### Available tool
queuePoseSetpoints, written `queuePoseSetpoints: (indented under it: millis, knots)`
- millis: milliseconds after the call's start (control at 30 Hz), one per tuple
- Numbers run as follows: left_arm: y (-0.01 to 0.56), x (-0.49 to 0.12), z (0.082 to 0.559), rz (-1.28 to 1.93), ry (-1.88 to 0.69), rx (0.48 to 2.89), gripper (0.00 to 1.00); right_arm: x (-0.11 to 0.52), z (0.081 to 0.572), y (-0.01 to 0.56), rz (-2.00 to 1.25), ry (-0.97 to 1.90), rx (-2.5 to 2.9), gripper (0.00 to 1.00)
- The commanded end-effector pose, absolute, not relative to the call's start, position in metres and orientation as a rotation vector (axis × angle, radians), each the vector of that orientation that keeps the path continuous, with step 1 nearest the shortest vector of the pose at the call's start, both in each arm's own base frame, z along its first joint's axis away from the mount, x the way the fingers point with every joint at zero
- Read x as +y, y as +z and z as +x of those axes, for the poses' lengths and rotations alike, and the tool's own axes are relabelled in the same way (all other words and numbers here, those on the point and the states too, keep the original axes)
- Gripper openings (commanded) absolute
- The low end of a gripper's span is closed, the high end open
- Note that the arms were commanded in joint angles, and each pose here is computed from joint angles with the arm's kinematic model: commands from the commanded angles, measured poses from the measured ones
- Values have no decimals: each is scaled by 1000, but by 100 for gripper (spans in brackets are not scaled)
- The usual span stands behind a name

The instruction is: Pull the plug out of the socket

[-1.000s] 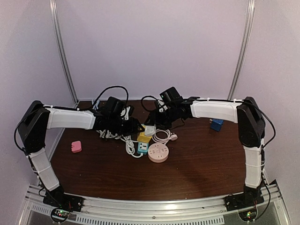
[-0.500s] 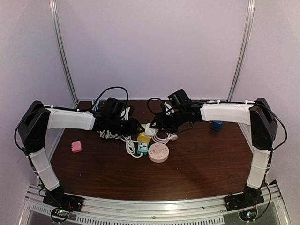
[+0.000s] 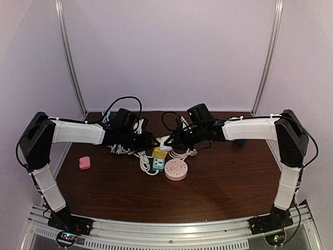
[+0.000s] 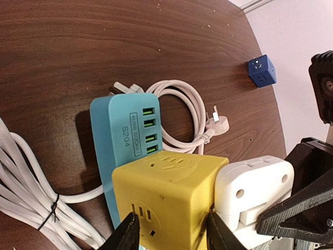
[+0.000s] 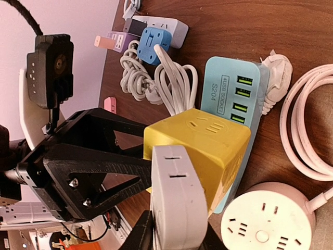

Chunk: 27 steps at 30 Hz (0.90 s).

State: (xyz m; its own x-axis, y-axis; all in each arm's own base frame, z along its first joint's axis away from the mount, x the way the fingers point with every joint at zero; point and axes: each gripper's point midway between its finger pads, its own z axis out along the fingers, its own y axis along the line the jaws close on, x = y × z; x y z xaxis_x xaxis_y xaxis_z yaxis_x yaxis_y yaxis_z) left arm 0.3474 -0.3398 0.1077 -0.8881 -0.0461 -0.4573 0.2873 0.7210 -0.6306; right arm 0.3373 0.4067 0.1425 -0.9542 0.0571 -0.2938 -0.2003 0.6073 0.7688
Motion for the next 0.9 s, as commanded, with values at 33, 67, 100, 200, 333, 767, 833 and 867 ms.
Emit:
queuePoseSetpoints:
  millis: [33,67,100,200,333,767,833,867]
  knots:
    - [62,-313,336,115,-861,2628,45,418,333,154,-95,1430,2485,20]
    - [61,-312,336,111,-855,2632,45,420,333,156,-97,1452,2471,18]
    - [59,-311,335,109,-851,2637,45,422,333,158,-97,1473,2463,17]
    - [54,-309,334,98,-833,2654,45,425,334,165,-96,1521,2434,16]
    - [46,-305,331,84,-805,2679,45,429,334,173,-103,1585,2388,13]
    - [27,-298,327,54,-758,2728,45,436,337,198,-149,1676,2272,11]
    - [25,-298,326,54,-755,2733,45,437,338,202,-156,1688,2255,11]
    - [25,-298,326,54,-753,2733,45,438,338,204,-158,1690,2250,11]
